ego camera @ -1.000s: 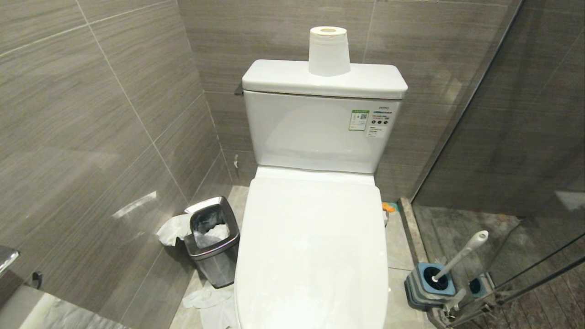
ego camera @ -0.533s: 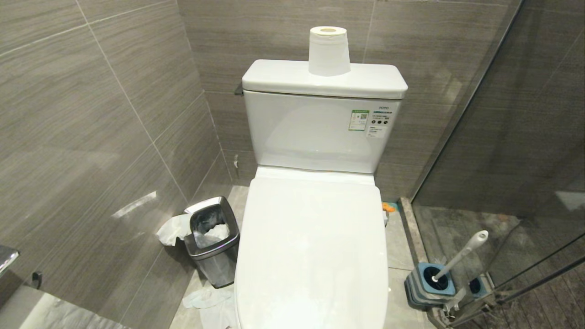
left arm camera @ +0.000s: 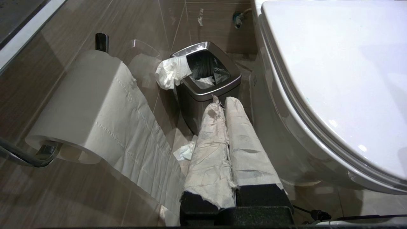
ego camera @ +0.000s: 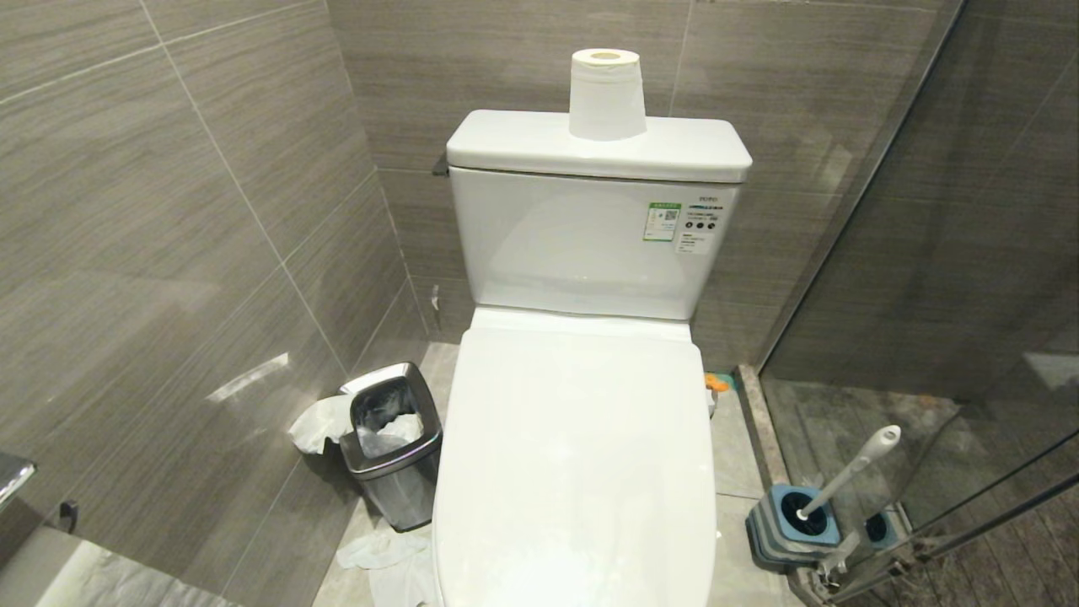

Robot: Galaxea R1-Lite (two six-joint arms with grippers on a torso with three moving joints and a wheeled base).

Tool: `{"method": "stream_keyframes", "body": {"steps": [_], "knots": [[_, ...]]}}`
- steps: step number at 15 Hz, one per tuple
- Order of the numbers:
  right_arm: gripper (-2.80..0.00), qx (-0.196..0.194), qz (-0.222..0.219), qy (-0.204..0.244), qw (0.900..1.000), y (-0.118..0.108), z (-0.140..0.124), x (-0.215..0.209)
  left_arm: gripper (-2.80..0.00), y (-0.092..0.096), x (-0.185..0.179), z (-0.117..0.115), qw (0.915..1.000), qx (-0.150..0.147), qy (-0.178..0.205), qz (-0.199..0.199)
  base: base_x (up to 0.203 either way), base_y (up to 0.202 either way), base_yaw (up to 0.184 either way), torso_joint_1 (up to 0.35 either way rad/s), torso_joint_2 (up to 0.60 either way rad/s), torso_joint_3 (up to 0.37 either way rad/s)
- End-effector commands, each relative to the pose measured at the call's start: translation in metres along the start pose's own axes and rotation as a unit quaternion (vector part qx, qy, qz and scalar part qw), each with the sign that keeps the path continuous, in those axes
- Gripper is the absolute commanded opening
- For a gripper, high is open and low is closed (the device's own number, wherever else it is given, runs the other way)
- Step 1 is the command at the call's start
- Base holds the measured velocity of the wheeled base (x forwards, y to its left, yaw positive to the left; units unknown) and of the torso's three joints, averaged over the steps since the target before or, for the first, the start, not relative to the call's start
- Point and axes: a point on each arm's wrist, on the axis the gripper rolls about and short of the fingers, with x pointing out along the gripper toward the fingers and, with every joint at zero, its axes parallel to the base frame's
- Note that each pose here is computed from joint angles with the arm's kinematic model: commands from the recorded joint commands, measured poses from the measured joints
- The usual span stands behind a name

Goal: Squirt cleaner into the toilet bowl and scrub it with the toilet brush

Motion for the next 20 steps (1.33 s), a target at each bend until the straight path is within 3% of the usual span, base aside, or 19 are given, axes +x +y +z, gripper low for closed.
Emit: {"method": "stream_keyframes", "body": {"steps": [1,20], "knots": [[-2.80,0.000,0.000,0.000,1.000,0.0000,0.0000,0.0000,-2.80,0.0000,-0.0001,0.0001,1.0000,0.000,0.000,0.000,0.000,0.000,0.000,0.000,0.00,0.000],[-2.80,0.007,0.000,0.000,1.000,0.0000,0.0000,0.0000,-2.80,0.0000,0.0000,0.0000,1.0000,0.000,0.000,0.000,0.000,0.000,0.000,0.000,0.00,0.000]]}}
